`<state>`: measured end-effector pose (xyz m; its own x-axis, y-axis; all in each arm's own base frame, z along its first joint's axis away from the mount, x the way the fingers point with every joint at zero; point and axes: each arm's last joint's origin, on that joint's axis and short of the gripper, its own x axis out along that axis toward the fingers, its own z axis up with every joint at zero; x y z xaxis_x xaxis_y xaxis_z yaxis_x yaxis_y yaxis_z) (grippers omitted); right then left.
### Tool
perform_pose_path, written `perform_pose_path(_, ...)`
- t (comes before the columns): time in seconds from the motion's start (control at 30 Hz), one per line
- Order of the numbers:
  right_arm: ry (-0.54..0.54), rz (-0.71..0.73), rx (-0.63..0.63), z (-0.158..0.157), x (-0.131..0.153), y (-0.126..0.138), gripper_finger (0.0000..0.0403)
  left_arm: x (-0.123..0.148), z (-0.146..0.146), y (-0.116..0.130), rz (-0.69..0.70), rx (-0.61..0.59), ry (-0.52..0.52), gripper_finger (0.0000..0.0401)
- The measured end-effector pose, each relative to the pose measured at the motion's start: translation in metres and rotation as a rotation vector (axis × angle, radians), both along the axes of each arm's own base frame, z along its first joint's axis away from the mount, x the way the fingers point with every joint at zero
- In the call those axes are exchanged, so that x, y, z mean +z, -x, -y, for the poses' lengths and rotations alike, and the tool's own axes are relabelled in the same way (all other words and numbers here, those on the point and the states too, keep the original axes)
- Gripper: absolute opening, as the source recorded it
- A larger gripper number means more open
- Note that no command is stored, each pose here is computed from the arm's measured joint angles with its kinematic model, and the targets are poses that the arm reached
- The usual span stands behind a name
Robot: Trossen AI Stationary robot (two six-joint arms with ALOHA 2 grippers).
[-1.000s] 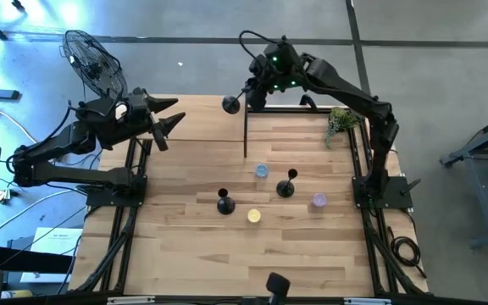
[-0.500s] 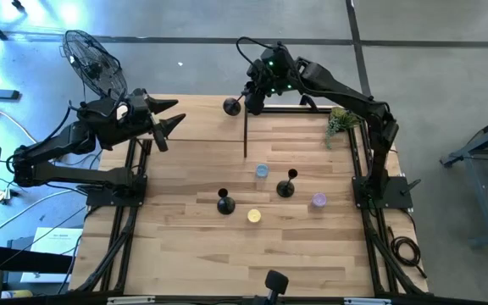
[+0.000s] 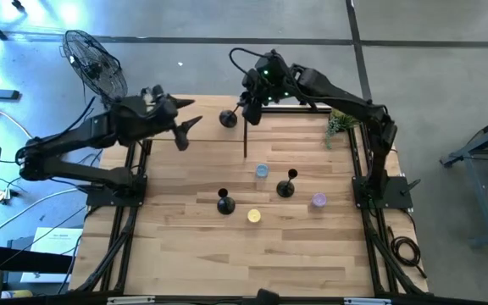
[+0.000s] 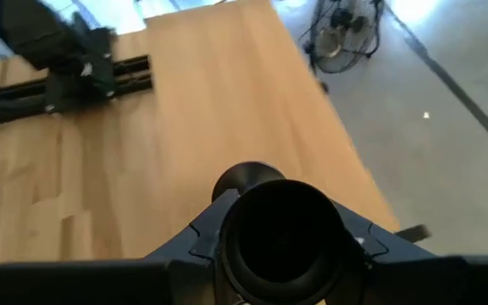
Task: Pick & Place candle stick holders
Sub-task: Put the top black candle holder on the shelf
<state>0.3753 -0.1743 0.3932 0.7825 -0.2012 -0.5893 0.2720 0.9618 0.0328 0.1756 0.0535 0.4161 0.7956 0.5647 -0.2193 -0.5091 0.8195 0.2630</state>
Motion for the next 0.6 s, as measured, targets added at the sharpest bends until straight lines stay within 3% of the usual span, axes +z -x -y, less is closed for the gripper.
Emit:
perform_pose_path(0.27, 0.079, 0.05, 0.075, -0.036, 0.037, -0.002, 0.0114, 0.015, -0.034, -0.018, -0.053, -0.024, 0.202, 0.0233)
perform_pose_path(0.47, 0.15, 0.079, 0.092, -0.057, 0.059, 0.0, 0.0114, 0.011, -0.05, -0.031, -0.053, -0.25, 0.291, 0.0233)
perform_pose_path(0.6, 0.151, 0.091, 0.108, -0.063, 0.063, 0.001, 0.0114, 0.006, -0.055, -0.043, -0.06, -0.324, 0.294, 0.0233)
